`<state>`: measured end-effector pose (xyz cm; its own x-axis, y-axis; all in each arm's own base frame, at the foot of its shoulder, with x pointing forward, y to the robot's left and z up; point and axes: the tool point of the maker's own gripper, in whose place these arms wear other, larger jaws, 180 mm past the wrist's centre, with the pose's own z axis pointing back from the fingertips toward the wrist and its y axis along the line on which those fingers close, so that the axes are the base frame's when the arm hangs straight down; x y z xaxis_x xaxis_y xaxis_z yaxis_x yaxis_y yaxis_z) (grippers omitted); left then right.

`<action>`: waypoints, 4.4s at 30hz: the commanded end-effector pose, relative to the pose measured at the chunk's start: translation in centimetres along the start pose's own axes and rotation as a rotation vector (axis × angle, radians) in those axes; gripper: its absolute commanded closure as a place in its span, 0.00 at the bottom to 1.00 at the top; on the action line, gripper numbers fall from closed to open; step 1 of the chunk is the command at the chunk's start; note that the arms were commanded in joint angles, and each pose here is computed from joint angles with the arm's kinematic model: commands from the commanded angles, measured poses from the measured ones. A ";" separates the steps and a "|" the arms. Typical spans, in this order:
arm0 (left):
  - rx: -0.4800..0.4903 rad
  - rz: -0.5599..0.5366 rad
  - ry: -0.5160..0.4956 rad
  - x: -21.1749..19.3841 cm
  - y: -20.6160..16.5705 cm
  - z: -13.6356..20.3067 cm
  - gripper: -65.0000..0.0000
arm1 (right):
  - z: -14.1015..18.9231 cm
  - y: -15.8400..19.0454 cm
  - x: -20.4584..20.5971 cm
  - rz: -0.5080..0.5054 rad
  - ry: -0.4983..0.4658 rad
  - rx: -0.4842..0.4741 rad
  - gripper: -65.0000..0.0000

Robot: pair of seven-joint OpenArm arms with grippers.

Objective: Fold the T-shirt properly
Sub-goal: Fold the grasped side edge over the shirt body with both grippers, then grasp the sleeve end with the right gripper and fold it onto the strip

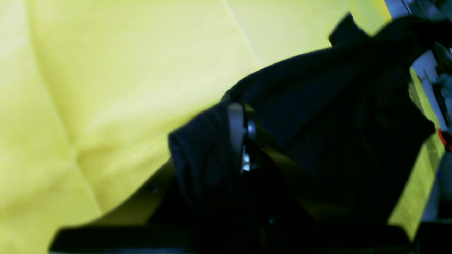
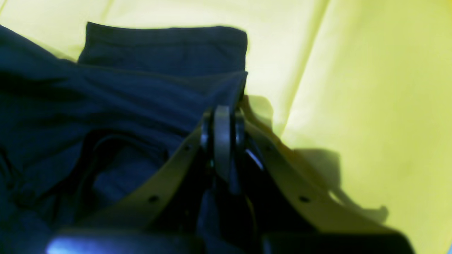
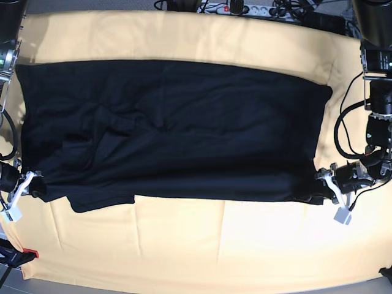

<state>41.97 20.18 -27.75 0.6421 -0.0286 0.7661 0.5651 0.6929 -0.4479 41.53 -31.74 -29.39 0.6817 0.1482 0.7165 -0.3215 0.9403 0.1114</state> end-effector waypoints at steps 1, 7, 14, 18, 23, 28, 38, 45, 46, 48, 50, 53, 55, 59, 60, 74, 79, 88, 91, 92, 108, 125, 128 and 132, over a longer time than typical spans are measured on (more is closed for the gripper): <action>-0.020 -0.044 -0.058 2.9 -0.8 1.1 1.00 | 1.2 -0.9 1.5 0.014 -0.047 -0.023 1.00; -0.103 -0.073 -0.024 3.3 -3.2 1.7 1.00 | 1.3 -0.5 -1.8 0.033 0.006 -0.026 1.00; -0.105 -0.081 0.079 1.9 -3.1 3.8 1.00 | 2.7 2.2 -3.5 0.183 0.045 -0.015 1.00; -0.092 -0.068 0.114 0.5 -2.7 4.3 1.00 | 3.5 3.3 -3.0 0.256 0.042 -0.017 1.00; -0.126 -0.099 0.200 -2.4 -4.2 3.8 1.00 | 4.0 3.3 -2.6 0.286 0.049 -0.028 1.00; -0.180 -0.223 0.301 -4.1 -7.4 3.4 1.00 | 4.3 2.7 -4.5 0.284 0.160 -0.043 1.00; -0.142 -0.326 0.357 -4.0 -8.0 5.8 1.00 | 4.9 1.9 -4.9 0.292 0.200 -0.065 1.00; -0.125 -0.326 0.362 -3.9 -7.5 6.4 1.00 | 4.9 1.9 -4.9 0.292 0.197 -0.065 1.00; -0.125 -0.325 0.365 -4.0 -7.5 6.4 1.00 | 4.9 1.9 -4.9 0.292 0.197 -0.065 1.00; -0.126 -0.320 0.374 -4.4 -7.5 6.4 1.00 | 4.9 1.9 -5.0 0.292 0.198 -0.064 1.00; -0.131 -0.306 0.386 -5.1 -7.5 6.4 1.00 | 4.9 1.9 -5.6 0.289 0.211 -0.062 1.00; -0.143 -0.274 0.413 -6.9 -7.5 6.4 1.00 | 4.8 2.2 -7.2 0.280 0.242 -0.049 1.00; -0.152 -0.250 0.433 -8.2 -7.6 6.4 1.00 | 4.7 2.4 -8.0 0.274 0.248 -0.039 0.89; -0.164 -0.215 0.462 -10.0 -7.8 6.5 0.45 | 4.8 2.3 -7.8 0.277 0.243 -0.042 0.40; -0.166 -0.211 0.466 -10.3 -7.8 6.5 0.34 | 4.9 2.1 -7.3 0.279 0.234 -0.047 0.39; -0.133 -0.212 0.436 -9.3 -7.1 7.4 0.28 | 3.1 5.2 -0.3 0.188 -0.082 0.031 0.39; -0.133 -0.212 0.436 -9.3 -7.1 7.5 0.28 | -0.1 3.1 -1.7 0.107 -0.081 -0.186 0.39; -0.133 -0.212 0.435 -9.3 -7.1 7.4 0.28 | -3.2 1.7 -5.1 -0.086 -0.025 -0.229 0.39; -0.133 -0.212 0.436 -9.3 -7.1 7.4 0.28 | -3.8 1.5 -4.7 -0.127 -0.033 -0.200 0.39; -0.133 -0.212 0.436 -9.3 -7.1 7.4 0.28 | -4.0 1.5 -4.5 -0.138 -0.036 -0.187 0.39; -0.134 -0.212 0.427 -9.1 -7.2 7.4 0.28 | -5.6 6.5 -2.7 -0.158 -0.093 0.124 0.40; -0.139 -0.211 0.424 -9.1 -7.3 7.2 0.28 | -5.2 7.8 1.3 -0.079 -0.155 0.170 1.00; -0.140 -0.210 0.418 -9.0 -7.3 7.2 0.28 | -5.0 8.4 1.0 -0.075 -0.124 0.196 1.00; -0.140 -0.210 0.418 -9.1 -7.3 7.2 0.28 | -4.0 10.2 0.7 -0.058 -0.076 0.264 1.00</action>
<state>27.48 20.32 -29.68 0.6688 -0.4749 0.5720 0.7343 0.5422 -0.4085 40.12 -20.20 -32.90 0.7088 0.0758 0.7013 -0.4329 0.8317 0.3476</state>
